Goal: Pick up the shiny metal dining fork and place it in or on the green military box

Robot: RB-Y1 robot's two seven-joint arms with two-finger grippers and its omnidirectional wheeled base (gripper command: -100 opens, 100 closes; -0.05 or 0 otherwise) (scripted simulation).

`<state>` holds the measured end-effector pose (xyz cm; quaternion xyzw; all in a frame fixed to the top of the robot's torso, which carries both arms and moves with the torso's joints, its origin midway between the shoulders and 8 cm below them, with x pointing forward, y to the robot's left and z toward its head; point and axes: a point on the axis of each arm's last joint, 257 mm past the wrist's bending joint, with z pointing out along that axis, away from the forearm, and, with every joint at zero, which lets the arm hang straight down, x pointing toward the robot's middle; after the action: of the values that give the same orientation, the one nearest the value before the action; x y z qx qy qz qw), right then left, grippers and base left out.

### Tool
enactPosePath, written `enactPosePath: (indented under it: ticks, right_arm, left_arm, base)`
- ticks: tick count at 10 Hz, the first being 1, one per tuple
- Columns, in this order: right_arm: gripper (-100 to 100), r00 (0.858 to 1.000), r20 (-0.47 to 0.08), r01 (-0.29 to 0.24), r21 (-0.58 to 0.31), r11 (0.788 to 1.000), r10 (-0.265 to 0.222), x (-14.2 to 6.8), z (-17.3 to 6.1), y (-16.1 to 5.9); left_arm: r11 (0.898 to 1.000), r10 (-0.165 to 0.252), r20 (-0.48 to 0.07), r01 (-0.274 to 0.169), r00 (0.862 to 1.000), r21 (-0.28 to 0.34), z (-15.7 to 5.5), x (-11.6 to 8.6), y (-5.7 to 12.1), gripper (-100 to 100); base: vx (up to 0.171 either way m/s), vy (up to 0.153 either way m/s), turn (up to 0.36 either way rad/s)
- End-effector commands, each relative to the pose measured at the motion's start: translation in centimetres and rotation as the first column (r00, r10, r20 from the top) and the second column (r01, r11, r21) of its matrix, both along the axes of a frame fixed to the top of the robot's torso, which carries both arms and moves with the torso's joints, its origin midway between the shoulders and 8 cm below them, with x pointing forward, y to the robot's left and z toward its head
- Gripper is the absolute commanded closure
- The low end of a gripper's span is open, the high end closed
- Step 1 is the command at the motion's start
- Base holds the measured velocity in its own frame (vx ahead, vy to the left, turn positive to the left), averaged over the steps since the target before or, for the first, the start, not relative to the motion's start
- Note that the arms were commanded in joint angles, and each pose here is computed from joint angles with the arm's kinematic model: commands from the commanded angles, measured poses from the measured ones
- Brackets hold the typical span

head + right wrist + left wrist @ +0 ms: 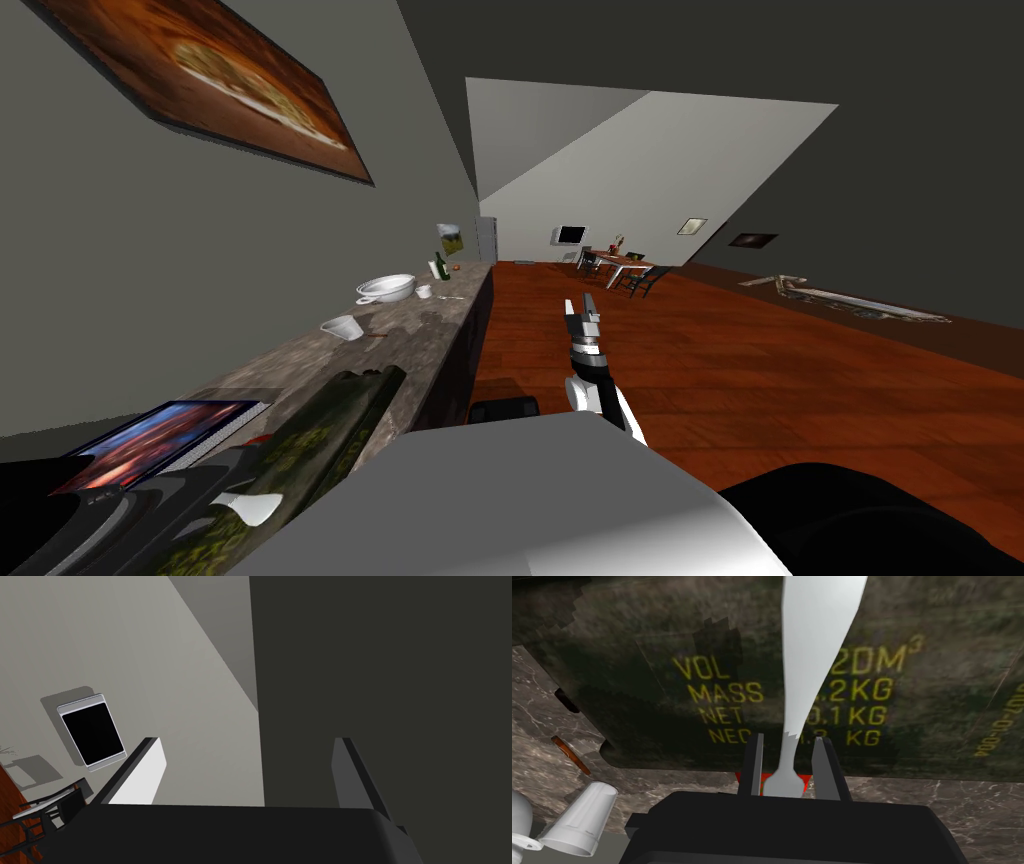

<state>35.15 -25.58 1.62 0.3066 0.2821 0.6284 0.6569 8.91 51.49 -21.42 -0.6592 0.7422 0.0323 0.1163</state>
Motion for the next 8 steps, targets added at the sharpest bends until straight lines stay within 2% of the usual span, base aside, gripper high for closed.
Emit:
enactPosePath:
  ticks: [1, 2, 6, 7, 8]
  right_arm:
    - [0, 1.0, 0.0, 0.0, 0.0, 1.0, 0.0, 0.0, 0.0, 0.0]
    - [0, 1.0, 0.0, 0.0, 0.0, 1.0, 0.0, 0.0, 0.0, 0.0]
    - [0, 1.0, 0.0, 0.0, 0.0, 1.0, 0.0, 0.0, 0.0, 0.0]
    - [0, 1.0, 0.0, 0.0, 0.0, 1.0, 0.0, 0.0, 0.0, 0.0]
    - [0, 1.0, 0.0, 0.0, 0.0, 1.0, 0.0, 0.0, 0.0, 0.0]
  left_arm:
    - [1.0, 0.0, 0.0, 0.0, 1.0, 0.0, 0.0, 0.0, 0.0, 100]
    - [1.0, -0.001, -0.002, 0.001, 1.0, -0.002, 0.0, -0.1, -0.1, -100]
    - [1.0, -0.001, -0.002, 0.001, 1.0, -0.002, 0.0, -0.1, 0.0, -100]
    - [1.0, -0.001, -0.002, 0.001, 1.0, -0.002, 0.0, -0.1, 0.0, 0]
    - [1.0, -0.007, 0.001, 0.007, 1.0, -0.003, 1.1, 0.1, -0.4, -100]
  base:
    - [-0.037, 0.026, -0.001]
    - [-0.008, 0.005, 0.0]
    - [0.0, 0.0, 0.0]
    - [0.0, 0.0, 0.0]
    - [0.011, 0.013, 0.069]
